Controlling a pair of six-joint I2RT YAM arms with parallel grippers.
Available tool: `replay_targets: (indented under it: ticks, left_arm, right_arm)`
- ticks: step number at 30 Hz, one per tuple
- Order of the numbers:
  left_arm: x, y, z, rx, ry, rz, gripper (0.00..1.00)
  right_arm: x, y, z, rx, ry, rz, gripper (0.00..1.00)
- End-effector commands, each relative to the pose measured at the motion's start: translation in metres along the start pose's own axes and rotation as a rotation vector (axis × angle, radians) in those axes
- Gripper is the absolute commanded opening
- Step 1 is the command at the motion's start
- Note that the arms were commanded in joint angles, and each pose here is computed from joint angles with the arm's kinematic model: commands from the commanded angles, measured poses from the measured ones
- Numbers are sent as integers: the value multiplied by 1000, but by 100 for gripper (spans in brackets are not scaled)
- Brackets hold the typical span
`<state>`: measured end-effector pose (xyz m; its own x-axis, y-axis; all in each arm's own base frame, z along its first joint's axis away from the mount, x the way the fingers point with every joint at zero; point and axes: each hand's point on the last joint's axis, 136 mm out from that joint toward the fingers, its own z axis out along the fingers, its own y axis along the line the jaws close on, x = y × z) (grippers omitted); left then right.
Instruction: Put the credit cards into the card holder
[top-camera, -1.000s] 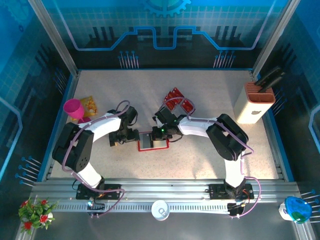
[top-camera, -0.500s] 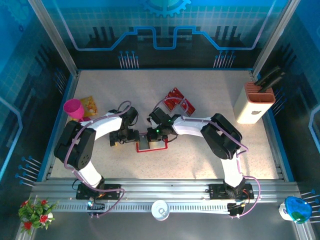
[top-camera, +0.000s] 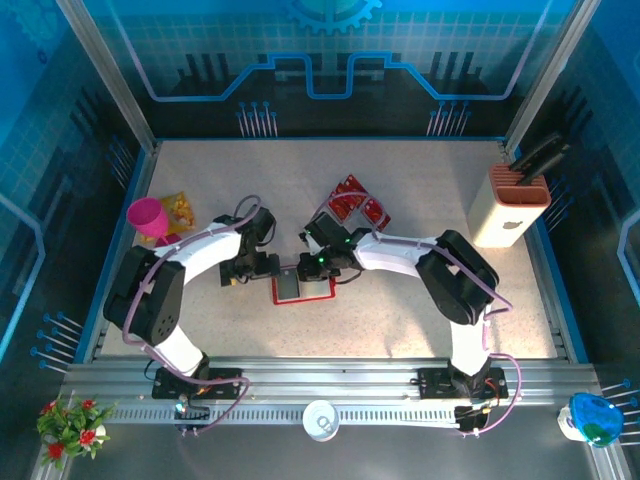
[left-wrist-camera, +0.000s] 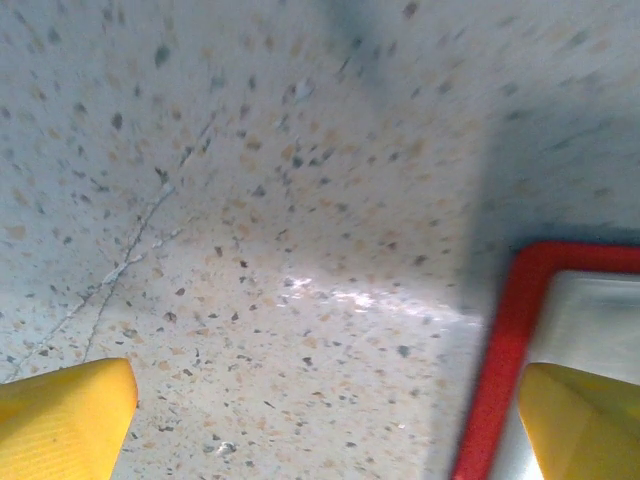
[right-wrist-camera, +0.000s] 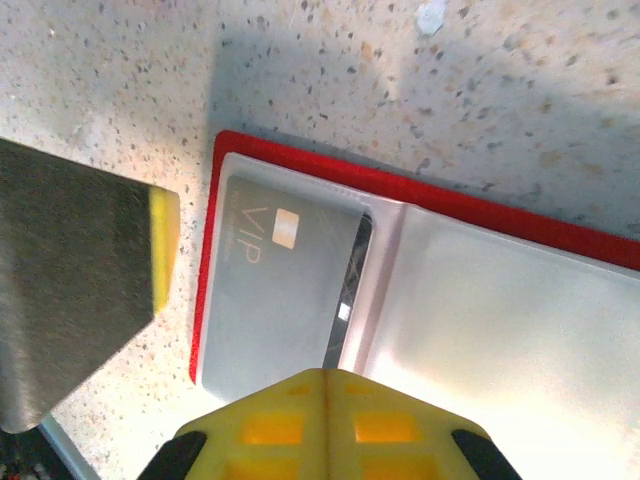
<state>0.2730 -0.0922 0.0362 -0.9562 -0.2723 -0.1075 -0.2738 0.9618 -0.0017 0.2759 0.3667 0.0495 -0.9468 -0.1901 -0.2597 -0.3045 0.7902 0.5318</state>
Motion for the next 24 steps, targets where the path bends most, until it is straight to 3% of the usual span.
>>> replay_targets:
  ticks: [1, 24]
  left_arm:
    - [-5, 2, -18, 4, -20, -10, 99]
    - [20, 12, 24, -34, 81, -19, 99]
  right_arm:
    - [1, -6, -8, 15, -8, 21, 7]
    - [4, 4, 24, -7, 53, 33, 7]
